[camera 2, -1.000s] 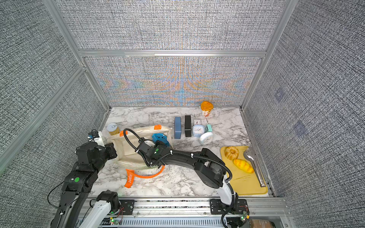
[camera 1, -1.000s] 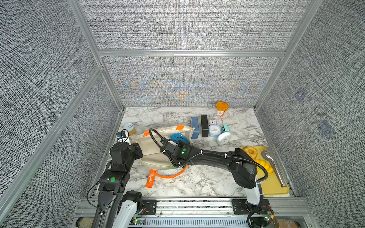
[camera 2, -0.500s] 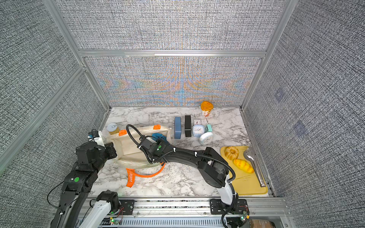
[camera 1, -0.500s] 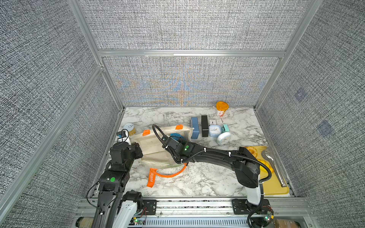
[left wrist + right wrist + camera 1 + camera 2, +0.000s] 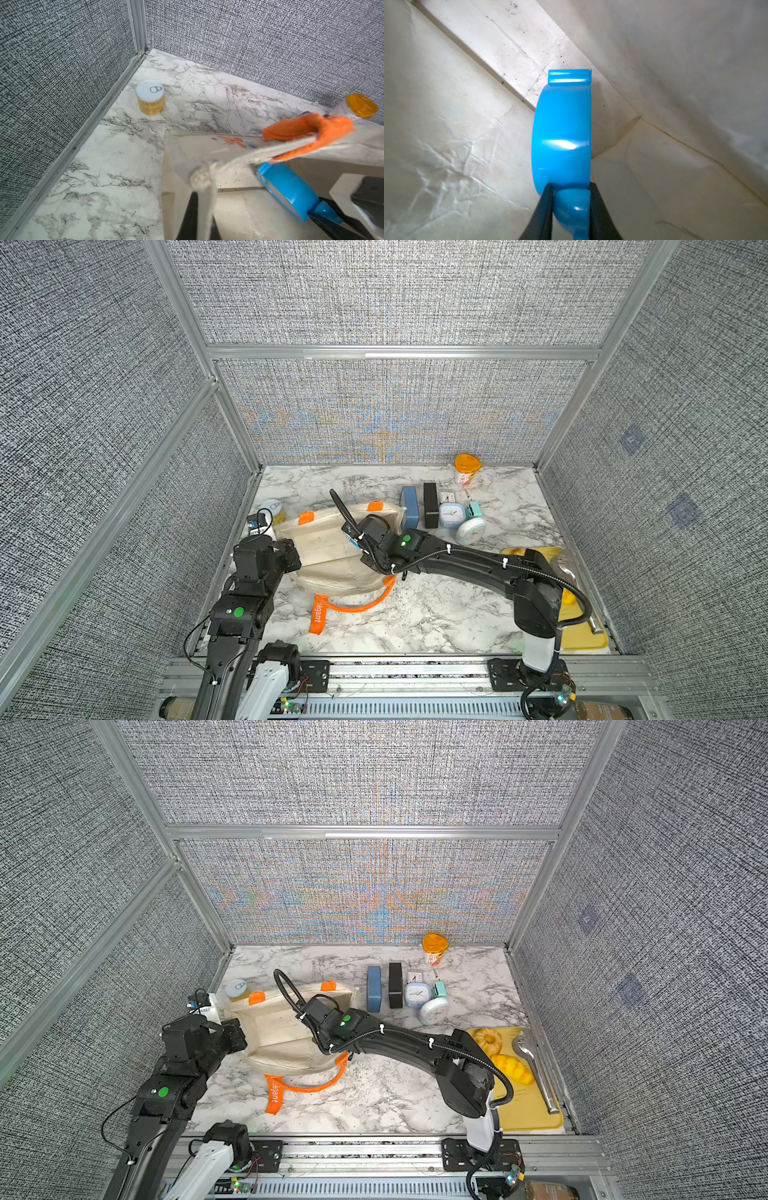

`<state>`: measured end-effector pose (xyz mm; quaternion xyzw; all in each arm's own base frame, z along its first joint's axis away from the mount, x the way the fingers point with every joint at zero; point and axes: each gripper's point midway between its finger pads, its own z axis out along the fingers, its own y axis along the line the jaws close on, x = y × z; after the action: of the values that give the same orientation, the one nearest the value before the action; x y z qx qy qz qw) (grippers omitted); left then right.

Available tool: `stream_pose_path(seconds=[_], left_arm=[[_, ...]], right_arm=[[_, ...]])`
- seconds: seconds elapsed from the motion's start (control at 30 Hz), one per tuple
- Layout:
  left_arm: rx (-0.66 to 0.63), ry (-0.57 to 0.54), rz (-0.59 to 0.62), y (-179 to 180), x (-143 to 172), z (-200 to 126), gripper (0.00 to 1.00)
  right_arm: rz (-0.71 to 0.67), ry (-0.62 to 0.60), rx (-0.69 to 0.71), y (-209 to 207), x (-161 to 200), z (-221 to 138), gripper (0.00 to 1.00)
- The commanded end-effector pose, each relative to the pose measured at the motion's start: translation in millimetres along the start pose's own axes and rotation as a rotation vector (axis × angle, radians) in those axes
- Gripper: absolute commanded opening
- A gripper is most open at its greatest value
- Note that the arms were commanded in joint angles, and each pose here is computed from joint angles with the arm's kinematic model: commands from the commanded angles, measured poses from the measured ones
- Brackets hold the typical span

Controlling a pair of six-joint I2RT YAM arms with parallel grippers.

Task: Take the alarm clock out of the canvas bag
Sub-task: Pick up the alarm from the canvas bag.

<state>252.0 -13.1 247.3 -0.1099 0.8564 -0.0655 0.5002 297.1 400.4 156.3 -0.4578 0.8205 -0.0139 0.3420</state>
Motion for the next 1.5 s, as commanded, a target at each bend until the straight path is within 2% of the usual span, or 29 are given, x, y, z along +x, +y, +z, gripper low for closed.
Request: stream_pose_path(seconds=[0.0,0.23,0.47,0.67,0.7,0.73,0.87,0.97,1.07,1.3,1.47], left_arm=[[0.006,-0.055,-0.005,-2.7,-14.6,-0.9,0.00],[-0.037,-0.039,-0.007,4.5,-11.9,3.1,0.00],[-0.134,0.002,-0.007,18.3,-10.4,11.5,0.00],[-0.130,0.016,-0.019,11.9,-21.3,21.7,0.00],[-0.123,0.015,-0.026,10.0,-24.0,22.6,0.33],[-0.115,0.018,-0.034,8.0,-24.9,23.8,0.48],[-0.060,0.028,-0.043,-3.6,-29.5,25.5,0.75],[-0.018,0.024,-0.048,-12.1,-35.5,21.5,0.91],[0.057,0.012,-0.040,-27.4,-47.5,13.8,0.99],[0.308,-0.060,0.040,-79.2,-96.4,-21.7,0.99],[0.593,-0.086,0.074,-129.3,-116.5,-44.1,0.99]], right_arm=[[0.064,-0.018,-0.105,5.3,-8.7,-8.1,0.00],[0.111,-0.024,-0.195,6.3,-20.4,-21.4,0.00],[0.138,-0.066,-0.236,0.7,-37.0,-51.9,0.00],[0.158,-0.117,-0.258,-8.6,-48.6,-79.8,0.00],[0.164,-0.127,-0.263,-10.3,-49.9,-84.1,0.00],[0.171,-0.136,-0.265,-12.0,-51.2,-88.2,0.00],[0.208,-0.178,-0.281,-22.3,-56.7,-104.7,0.00],[0.231,-0.215,-0.288,-30.9,-60.6,-119.4,0.00],[0.268,-0.258,-0.297,-41.9,-65.1,-135.6,0.00],[0.388,-0.351,-0.338,-79.7,-64.5,-177.7,0.00],[0.455,-0.387,-0.381,-102.8,-53.5,-205.8,0.00]])
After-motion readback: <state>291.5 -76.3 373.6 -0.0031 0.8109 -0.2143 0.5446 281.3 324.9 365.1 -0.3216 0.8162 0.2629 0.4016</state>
